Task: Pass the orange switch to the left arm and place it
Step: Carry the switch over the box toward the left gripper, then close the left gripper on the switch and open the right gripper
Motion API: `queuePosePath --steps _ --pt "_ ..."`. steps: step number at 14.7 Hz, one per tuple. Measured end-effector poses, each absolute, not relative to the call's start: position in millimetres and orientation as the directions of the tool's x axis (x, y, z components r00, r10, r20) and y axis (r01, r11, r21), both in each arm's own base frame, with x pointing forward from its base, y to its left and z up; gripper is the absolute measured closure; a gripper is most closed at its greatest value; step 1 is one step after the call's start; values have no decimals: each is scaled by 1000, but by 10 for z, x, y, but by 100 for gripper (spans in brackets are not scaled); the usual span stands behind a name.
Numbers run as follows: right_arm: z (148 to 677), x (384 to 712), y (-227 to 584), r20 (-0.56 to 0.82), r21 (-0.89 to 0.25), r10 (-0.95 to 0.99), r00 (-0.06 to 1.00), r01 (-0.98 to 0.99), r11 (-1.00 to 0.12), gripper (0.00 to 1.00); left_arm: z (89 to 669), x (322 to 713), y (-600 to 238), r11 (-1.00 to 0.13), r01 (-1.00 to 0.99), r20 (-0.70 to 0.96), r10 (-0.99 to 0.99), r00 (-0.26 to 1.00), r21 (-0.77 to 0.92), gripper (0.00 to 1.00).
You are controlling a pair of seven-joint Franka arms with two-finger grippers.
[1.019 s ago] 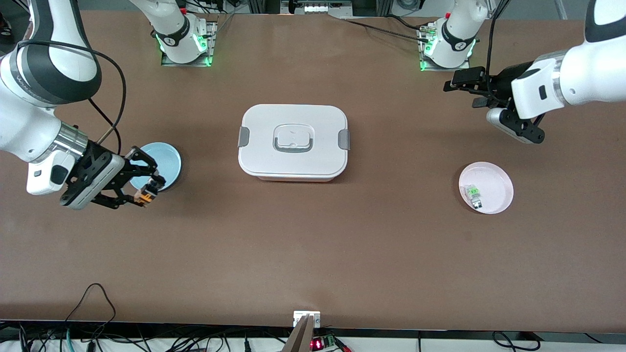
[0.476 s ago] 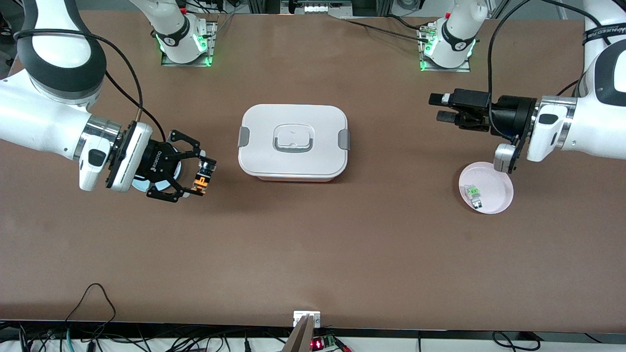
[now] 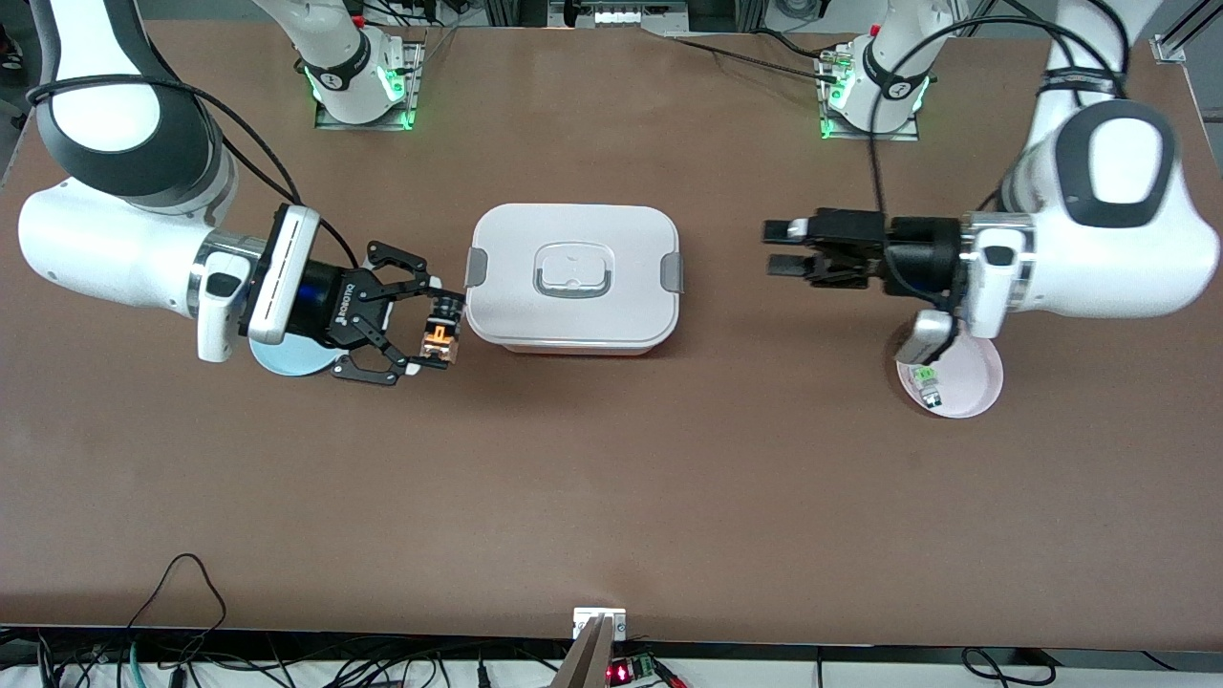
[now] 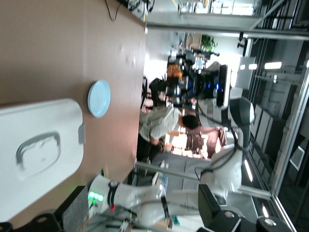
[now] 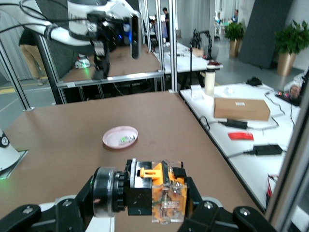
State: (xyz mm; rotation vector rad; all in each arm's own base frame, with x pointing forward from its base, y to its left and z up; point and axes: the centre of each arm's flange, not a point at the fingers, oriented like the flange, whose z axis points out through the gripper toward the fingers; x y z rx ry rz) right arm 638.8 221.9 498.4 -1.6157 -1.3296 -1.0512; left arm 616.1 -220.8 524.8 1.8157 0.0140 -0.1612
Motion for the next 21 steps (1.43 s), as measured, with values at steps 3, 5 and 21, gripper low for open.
queuePosePath --steps 3,5,21 --pt "5008 6329 2419 941 -57 325 99 989 -139 27 5135 6155 -2706 -186 135 -133 24 991 973 0" --pt "5017 6268 2615 942 -49 323 90 990 -133 27 4994 6168 -2925 -149 134 -124 74 990 980 0" --pt "4879 5975 3467 931 -10 358 69 987 -162 27 4508 6098 -3828 -64 153 -139 182 973 986 12"
